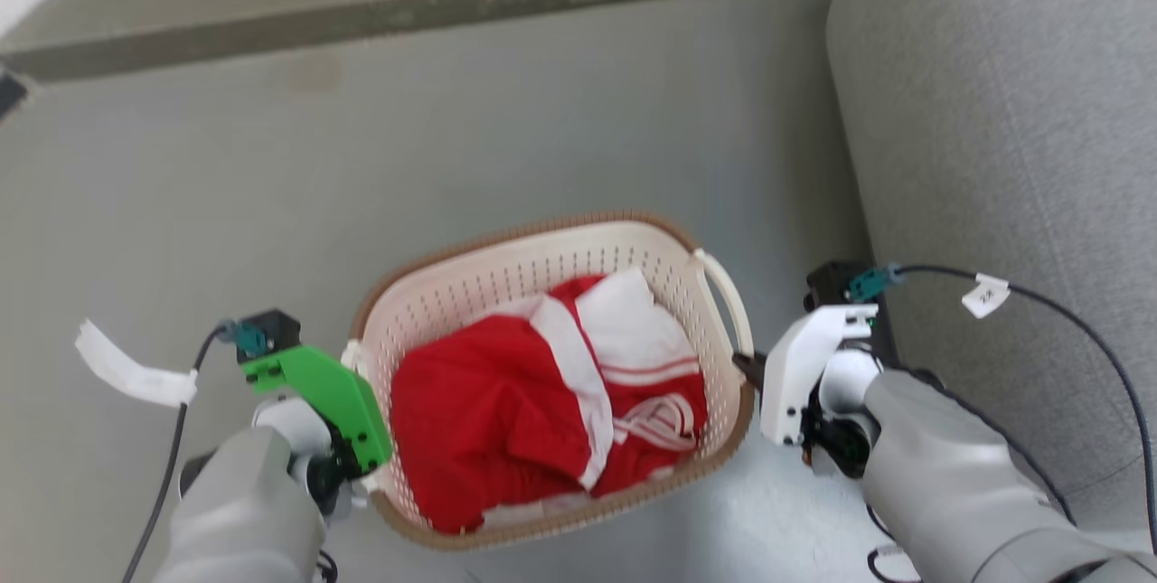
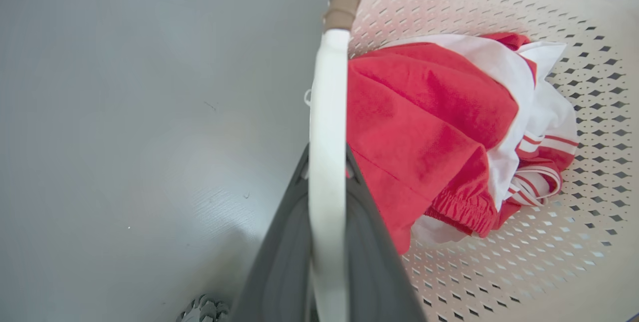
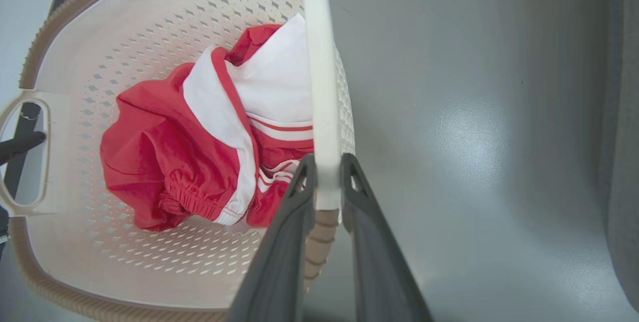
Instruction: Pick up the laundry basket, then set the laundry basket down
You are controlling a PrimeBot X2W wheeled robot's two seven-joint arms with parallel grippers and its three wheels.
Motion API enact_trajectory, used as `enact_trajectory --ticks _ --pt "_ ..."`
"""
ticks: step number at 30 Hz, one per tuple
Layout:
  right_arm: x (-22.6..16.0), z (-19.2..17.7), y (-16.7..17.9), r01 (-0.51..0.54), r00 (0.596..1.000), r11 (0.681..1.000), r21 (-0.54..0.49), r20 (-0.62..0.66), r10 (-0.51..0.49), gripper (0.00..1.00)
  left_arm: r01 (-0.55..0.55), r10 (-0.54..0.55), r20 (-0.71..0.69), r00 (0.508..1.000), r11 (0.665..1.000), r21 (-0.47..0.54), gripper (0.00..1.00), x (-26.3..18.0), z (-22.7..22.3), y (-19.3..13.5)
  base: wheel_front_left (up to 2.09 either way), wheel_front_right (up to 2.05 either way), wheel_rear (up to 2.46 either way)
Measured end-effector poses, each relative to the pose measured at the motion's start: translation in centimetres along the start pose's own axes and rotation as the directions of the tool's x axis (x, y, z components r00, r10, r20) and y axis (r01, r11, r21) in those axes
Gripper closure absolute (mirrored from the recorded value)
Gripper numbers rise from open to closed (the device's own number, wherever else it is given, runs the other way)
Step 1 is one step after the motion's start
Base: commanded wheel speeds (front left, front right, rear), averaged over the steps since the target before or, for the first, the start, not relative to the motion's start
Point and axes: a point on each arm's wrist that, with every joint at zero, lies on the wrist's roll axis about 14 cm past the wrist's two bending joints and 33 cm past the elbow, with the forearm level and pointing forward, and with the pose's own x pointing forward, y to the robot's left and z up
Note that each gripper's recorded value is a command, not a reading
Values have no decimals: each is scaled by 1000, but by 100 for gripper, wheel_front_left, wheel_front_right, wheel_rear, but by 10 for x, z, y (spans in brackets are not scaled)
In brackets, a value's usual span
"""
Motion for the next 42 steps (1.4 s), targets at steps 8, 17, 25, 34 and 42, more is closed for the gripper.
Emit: enact_trajectory --ticks 8,17,25,34,42 --pt "-22 -14 9 -5 1000 1000 2 8 5 100 7 -7 10 1000 1000 3 100 -23 -14 -4 0 0 0" --pt "-42 -39 15 -9 1000 1000 23 1 9 100 15 -15 9 1000 1000 -1 100 -42 -35 -6 0 0 0" --pt "-58 -52 19 -10 1000 1000 18 11 10 100 27 -27 15 1000 1000 3 100 -56 -47 -10 0 0 0" --pt "-65 -62 20 -10 1000 999 39 11 10 100 33 -33 8 999 999 23 100 -61 -55 -13 0 0 0" --pt "-66 -61 20 -13 1000 999 43 18 12 100 39 -40 13 999 999 24 100 -62 -55 -15 0 0 0"
